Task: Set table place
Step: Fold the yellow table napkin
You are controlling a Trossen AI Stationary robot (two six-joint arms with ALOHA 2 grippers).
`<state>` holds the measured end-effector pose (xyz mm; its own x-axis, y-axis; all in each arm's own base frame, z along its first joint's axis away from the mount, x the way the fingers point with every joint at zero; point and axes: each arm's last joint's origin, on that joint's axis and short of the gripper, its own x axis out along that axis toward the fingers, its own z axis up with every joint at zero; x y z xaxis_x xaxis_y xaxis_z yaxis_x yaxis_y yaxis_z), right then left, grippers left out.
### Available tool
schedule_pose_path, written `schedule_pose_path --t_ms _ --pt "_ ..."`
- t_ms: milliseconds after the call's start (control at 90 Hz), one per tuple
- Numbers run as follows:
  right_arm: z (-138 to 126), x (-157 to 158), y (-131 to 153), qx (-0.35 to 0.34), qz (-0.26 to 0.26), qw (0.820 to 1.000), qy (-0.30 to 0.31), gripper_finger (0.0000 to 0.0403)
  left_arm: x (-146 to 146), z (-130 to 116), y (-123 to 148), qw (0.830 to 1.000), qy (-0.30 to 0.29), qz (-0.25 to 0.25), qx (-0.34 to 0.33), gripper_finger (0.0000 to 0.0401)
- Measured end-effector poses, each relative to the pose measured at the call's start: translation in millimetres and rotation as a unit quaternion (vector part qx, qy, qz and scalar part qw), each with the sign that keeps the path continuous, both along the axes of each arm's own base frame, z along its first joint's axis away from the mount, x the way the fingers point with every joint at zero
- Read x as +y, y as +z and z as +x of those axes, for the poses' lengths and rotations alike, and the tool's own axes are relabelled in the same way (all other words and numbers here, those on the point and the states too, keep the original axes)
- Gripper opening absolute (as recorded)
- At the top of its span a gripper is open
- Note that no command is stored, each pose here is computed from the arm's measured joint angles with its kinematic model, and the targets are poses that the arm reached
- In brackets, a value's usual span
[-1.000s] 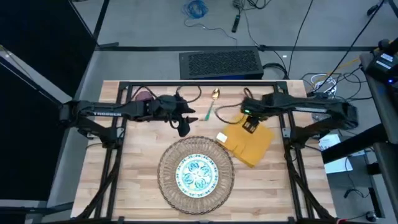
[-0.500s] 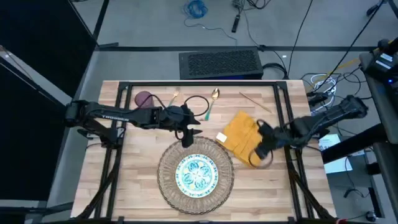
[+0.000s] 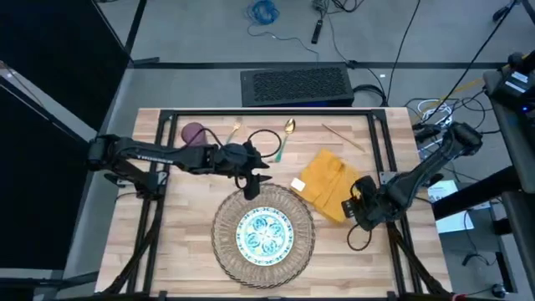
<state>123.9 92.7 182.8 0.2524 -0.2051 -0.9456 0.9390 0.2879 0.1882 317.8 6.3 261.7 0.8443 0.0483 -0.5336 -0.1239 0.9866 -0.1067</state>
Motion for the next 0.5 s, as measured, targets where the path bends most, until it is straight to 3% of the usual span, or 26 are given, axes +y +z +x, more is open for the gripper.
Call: schedule_pose_path --t_ms 133,311,500 --pt "-2 6 -5 -0.044 -0.017 0.997 -0.056 0.0148 0 0 0 1.0 0.0 0.0 0.0 0.0171" --pt "3 12 -9 -0.055 -0.006 0.997 -0.059 0.0148 0 0 0 1.0 0.0 0.0 0.0 0.0171" --pt "-1 17 -16 -0.006 -0.009 0.999 -0.037 0.0148 0 0 0 1.0 0.0 0.0 0.0 0.0171"
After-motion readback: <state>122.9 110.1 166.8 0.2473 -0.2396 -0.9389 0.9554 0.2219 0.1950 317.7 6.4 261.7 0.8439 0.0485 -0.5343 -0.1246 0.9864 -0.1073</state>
